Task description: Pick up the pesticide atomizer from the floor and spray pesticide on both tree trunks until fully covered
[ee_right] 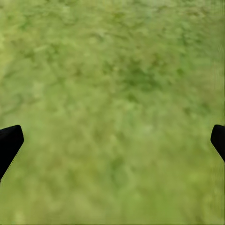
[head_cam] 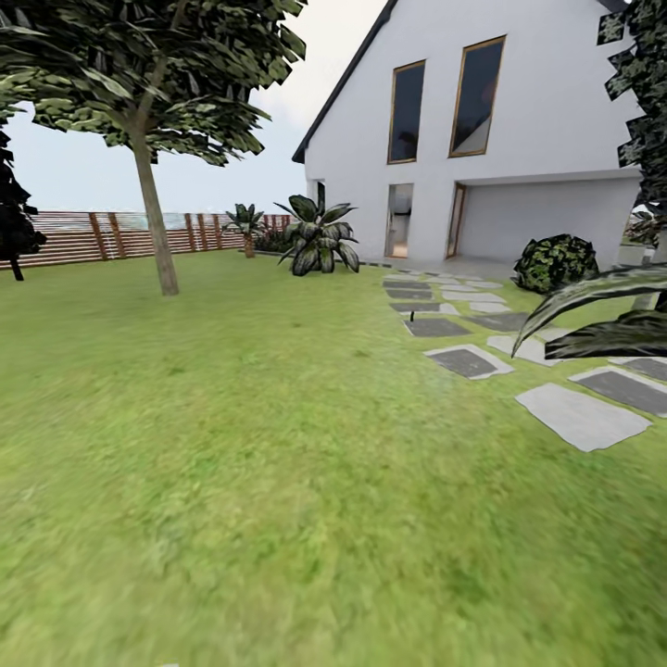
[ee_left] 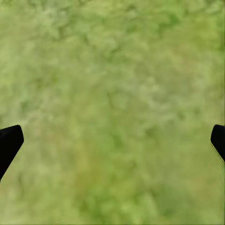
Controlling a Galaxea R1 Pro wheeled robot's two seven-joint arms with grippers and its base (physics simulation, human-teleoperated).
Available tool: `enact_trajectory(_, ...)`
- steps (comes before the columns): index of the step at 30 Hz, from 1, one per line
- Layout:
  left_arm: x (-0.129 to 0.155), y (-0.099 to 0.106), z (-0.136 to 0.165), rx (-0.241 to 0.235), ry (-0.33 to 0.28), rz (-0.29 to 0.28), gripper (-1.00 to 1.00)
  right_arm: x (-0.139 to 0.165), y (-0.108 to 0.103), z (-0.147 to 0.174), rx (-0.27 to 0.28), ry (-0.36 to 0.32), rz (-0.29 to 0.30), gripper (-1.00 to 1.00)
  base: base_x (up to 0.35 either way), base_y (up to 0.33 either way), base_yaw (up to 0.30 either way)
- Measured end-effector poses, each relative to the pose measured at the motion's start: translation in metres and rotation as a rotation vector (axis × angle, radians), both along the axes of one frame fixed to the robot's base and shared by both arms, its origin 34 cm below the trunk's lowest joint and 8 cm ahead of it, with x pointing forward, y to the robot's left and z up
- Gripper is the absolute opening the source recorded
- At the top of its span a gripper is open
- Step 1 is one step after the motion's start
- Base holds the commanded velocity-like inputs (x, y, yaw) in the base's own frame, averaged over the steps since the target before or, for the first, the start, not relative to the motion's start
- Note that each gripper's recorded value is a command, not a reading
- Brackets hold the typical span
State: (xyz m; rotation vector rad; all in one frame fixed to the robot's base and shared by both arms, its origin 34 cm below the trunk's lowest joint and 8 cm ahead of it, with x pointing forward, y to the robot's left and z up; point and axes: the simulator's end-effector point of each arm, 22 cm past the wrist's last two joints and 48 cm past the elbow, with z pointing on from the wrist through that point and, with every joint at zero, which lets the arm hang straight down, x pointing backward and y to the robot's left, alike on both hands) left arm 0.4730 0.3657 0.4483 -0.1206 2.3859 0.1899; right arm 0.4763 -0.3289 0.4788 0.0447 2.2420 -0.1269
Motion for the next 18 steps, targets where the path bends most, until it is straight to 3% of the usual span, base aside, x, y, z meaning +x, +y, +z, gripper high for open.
enact_trajectory(18, 0.0, 0.0, 0.0, 0.0, 0.0, 0.0, 1.0, 0.0, -0.0003, 0.0, -0.001, 0.0, -0.001, 1.0, 0.338, 0.0, -0.001)
